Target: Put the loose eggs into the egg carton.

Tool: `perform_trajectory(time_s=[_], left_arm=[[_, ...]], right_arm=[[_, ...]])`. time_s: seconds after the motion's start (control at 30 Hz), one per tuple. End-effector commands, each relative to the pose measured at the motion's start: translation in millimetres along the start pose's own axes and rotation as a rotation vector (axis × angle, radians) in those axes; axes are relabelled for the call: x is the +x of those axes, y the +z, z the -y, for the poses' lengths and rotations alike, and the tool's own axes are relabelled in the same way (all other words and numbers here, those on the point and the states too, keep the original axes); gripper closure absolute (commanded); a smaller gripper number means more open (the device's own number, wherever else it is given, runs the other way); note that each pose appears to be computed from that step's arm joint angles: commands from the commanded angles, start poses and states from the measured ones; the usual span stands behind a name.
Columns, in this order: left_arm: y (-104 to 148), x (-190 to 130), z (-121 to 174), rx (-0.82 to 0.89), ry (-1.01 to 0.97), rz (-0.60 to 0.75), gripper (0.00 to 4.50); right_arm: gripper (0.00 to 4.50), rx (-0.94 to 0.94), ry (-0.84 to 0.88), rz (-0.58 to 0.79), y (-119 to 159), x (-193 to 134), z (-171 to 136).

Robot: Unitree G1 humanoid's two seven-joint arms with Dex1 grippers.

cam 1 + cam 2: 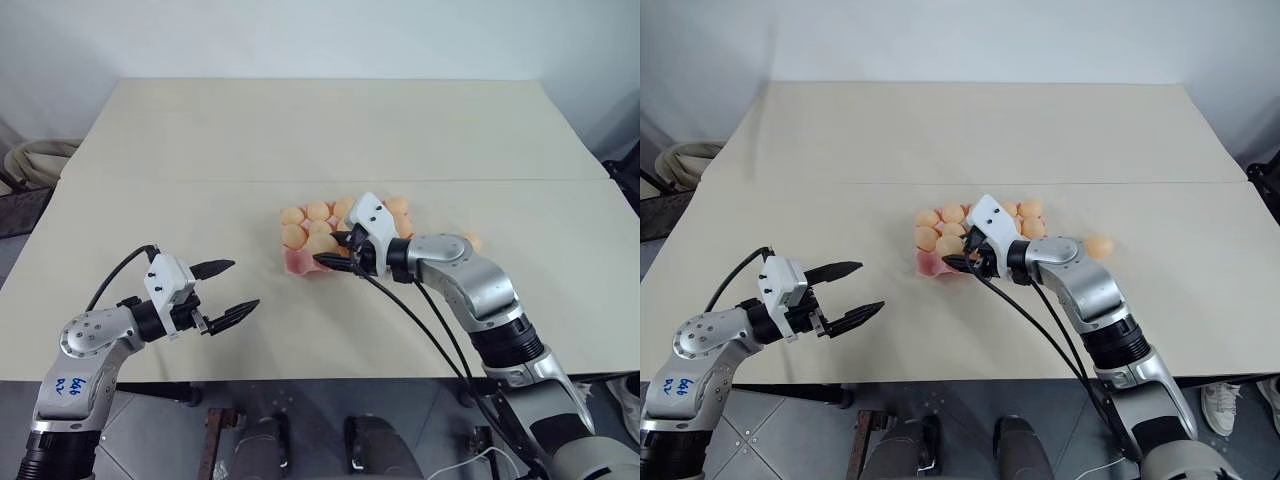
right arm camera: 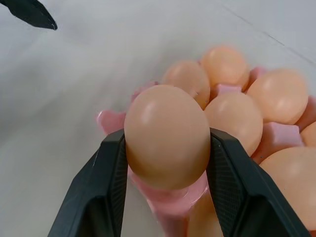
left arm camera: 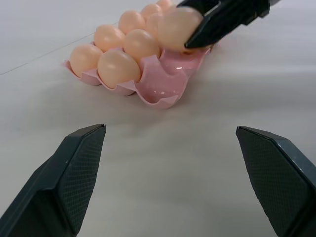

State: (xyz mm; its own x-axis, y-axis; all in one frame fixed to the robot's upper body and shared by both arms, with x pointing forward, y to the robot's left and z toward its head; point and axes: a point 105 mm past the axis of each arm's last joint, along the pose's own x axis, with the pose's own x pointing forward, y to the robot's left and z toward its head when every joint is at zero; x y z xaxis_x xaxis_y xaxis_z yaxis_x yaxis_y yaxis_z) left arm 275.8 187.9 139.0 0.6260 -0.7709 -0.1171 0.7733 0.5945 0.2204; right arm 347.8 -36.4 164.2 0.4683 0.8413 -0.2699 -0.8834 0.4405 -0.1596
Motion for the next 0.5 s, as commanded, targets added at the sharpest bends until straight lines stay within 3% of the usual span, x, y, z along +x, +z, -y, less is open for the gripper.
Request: perform_trajectory(time_s=[0.03,0.17,0.33,0.5], left_arm=[[11,-2,3,0.037,0.004,0.032,0.0],[11,0,4,0.034,0.003,0.035,0.0],[12,11,5,0.03,-0.036,0.048,0.0],[14,30,5,-0.001,-0.115,0.069,0.0]], right_arm=[[1.34,-0.047,0.014,0.033,14,-2,-2],[0.02,-0.082,-0.001,0.076,26,-14,1],[0.02,-0.107,0.007,0.105,24,-49,-2],[0.02,-0.072,-0.206,0.022,-28,-125,24]])
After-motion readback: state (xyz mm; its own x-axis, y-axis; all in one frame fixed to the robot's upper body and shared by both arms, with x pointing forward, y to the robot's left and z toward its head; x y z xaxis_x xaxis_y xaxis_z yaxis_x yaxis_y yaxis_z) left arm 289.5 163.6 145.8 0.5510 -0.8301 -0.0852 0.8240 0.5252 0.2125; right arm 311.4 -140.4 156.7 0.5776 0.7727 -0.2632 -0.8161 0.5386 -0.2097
